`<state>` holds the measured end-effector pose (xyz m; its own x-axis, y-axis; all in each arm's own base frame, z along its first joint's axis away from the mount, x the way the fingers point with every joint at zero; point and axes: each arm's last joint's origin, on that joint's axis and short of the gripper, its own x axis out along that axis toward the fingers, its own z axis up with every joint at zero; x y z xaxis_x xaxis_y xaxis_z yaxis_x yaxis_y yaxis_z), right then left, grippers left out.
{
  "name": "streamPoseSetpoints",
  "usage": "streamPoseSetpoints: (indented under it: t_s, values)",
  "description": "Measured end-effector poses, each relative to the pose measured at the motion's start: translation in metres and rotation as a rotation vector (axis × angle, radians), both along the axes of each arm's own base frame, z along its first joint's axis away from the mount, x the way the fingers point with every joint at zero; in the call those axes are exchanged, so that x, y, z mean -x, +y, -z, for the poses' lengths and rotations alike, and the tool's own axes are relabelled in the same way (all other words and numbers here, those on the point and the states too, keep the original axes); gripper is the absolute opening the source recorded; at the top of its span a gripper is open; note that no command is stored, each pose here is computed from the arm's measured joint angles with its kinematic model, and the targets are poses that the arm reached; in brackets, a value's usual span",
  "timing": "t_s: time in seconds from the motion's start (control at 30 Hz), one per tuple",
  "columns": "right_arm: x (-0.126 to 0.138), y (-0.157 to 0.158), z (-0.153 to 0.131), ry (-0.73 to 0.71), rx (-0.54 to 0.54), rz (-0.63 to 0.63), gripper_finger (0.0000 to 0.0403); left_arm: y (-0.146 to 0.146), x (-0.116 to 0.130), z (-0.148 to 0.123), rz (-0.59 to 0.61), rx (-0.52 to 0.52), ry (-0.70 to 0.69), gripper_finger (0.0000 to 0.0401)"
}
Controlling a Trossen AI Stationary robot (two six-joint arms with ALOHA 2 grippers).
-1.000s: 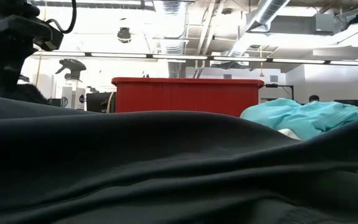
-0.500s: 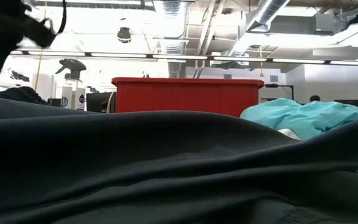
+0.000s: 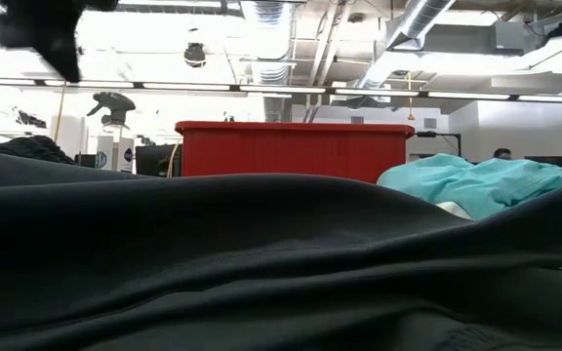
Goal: Fold Laundry from Bin
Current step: Fold the black shorts
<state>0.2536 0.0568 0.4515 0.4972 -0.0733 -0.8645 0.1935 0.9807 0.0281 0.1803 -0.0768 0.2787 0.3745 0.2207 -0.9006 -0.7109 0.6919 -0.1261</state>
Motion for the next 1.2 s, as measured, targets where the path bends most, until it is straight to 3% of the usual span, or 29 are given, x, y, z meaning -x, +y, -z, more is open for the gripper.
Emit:
streamPoseSetpoints:
  t_s: [0.23, 0.43, 0.73, 0.97, 1.2]
  values:
    - [0.000, 0.000, 0.000, -0.001, -0.009, 0.014, 0.0166, -0.003, 0.006, 0.063, -0.027, 0.063, 0.190, 0.0000]
    - [0.000, 0.000, 0.000, -0.002, -0.021, 0.032, 0.0166, 0.001, 0.017, 0.097, -0.088, 0.079, 0.254, 0.0000]
    - [0.000, 0.000, 0.000, -0.002, -0.023, 0.031, 0.0166, 0.004, 0.016, 0.138, -0.153, 0.251, 0.127, 0.0000]
    - [-0.001, 0.001, 0.000, -0.007, -0.016, 0.014, 0.0166, 0.028, -0.002, 0.139, -0.239, 0.257, 0.013, 0.0000]
    - [-0.027, 0.008, 0.010, -0.073, 0.022, 0.009, 0.0166, 0.075, -0.026, 0.139, -0.353, 0.189, -0.150, 0.0000]
